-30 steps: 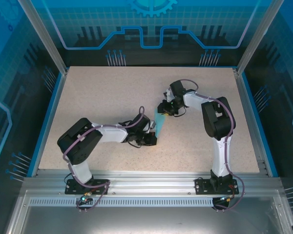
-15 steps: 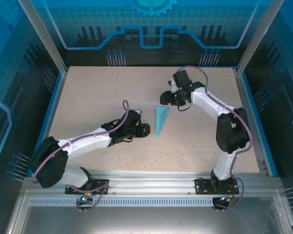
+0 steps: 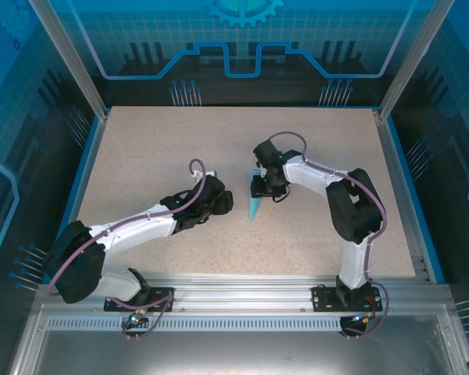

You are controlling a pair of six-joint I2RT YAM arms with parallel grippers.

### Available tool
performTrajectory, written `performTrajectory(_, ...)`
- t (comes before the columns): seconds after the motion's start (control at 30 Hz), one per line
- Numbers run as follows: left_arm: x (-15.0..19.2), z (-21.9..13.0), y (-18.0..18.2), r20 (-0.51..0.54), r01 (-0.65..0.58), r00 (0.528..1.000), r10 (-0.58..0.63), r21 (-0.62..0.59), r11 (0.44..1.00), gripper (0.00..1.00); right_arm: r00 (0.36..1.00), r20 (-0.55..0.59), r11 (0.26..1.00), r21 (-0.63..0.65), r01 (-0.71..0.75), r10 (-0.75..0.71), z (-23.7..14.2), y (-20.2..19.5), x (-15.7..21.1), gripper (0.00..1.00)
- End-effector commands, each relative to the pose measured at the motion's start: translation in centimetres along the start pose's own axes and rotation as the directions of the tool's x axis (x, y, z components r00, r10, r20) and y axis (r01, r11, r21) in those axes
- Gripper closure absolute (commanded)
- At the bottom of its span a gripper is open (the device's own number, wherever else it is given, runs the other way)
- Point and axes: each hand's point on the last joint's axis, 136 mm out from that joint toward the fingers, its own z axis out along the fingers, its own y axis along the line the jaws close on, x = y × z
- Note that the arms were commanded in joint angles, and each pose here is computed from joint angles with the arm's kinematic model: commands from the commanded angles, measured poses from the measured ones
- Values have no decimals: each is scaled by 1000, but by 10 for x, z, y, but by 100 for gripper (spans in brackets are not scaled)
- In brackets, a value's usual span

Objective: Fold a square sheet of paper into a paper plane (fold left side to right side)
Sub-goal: Turn over the paper plane at the center of the table.

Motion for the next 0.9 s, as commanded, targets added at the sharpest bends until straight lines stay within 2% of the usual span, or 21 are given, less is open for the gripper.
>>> performTrajectory(0.0,-7,-9,6,34,17,999,-17,-20,1000,30,1000,22,1000,-4,15,-15,-9,6,3,76)
performTrajectory(0.1,-10,-13,7,45,14,999,-13,-28,1000,30,998,55,998,-53,44,-41,-24,16,0,99)
performTrajectory(0.13,-11,-15,8,51,14,999,-12,-28,1000,30,996,68,995,-78,56,-51,-32,20,-1,100)
performTrajectory(0.37,-19,-32,19,99,24,995,-19,-52,998,29,983,146,931,-332,153,-109,-78,55,15,100)
performTrajectory(0.5,-22,-38,23,118,29,993,-21,-61,998,28,988,123,893,-429,133,-88,-70,52,31,100)
performTrajectory(0.6,-21,-39,26,119,31,993,-22,-69,997,28,996,86,886,-459,73,-38,-49,36,36,100)
performTrajectory(0.77,-19,-40,28,106,29,994,-20,-81,996,28,999,30,916,-400,-20,35,-17,-9,41,99)
performTrajectory(0.87,-20,-41,29,109,30,994,-21,-86,996,27,998,42,935,-352,-34,52,-20,-28,41,82)
